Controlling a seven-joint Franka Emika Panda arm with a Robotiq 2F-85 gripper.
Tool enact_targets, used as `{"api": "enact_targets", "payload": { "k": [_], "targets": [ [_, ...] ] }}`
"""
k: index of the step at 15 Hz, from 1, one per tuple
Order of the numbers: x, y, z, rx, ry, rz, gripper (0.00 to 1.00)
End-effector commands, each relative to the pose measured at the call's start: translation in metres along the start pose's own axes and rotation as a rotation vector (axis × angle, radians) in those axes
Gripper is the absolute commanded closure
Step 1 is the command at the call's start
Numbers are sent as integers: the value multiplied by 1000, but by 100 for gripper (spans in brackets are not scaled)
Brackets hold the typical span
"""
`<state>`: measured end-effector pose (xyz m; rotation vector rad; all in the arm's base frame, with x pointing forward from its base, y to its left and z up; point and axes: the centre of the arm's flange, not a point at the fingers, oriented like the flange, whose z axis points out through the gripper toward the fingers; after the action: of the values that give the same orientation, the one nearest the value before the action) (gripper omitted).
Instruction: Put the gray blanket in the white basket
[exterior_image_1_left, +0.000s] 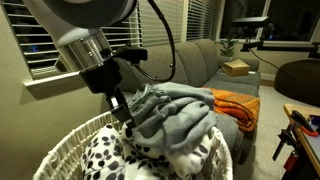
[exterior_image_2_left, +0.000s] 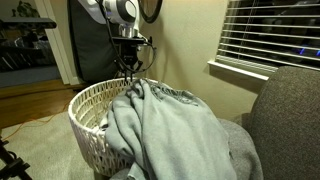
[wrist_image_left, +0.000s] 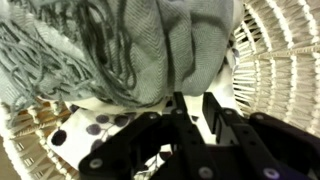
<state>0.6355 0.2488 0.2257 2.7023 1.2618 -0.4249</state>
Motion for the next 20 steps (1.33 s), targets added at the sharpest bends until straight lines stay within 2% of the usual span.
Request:
{"api": "enact_targets", "payload": {
  "k": [1, 7, 8, 20],
  "targets": [
    [-8, 18, 5, 15, -33, 29, 43],
    [-46, 48, 20, 18, -59, 132, 4],
    [-53, 53, 23, 19, -64, 151, 2],
    [-136, 79, 54, 41, -145, 317, 0]
  ]
}}
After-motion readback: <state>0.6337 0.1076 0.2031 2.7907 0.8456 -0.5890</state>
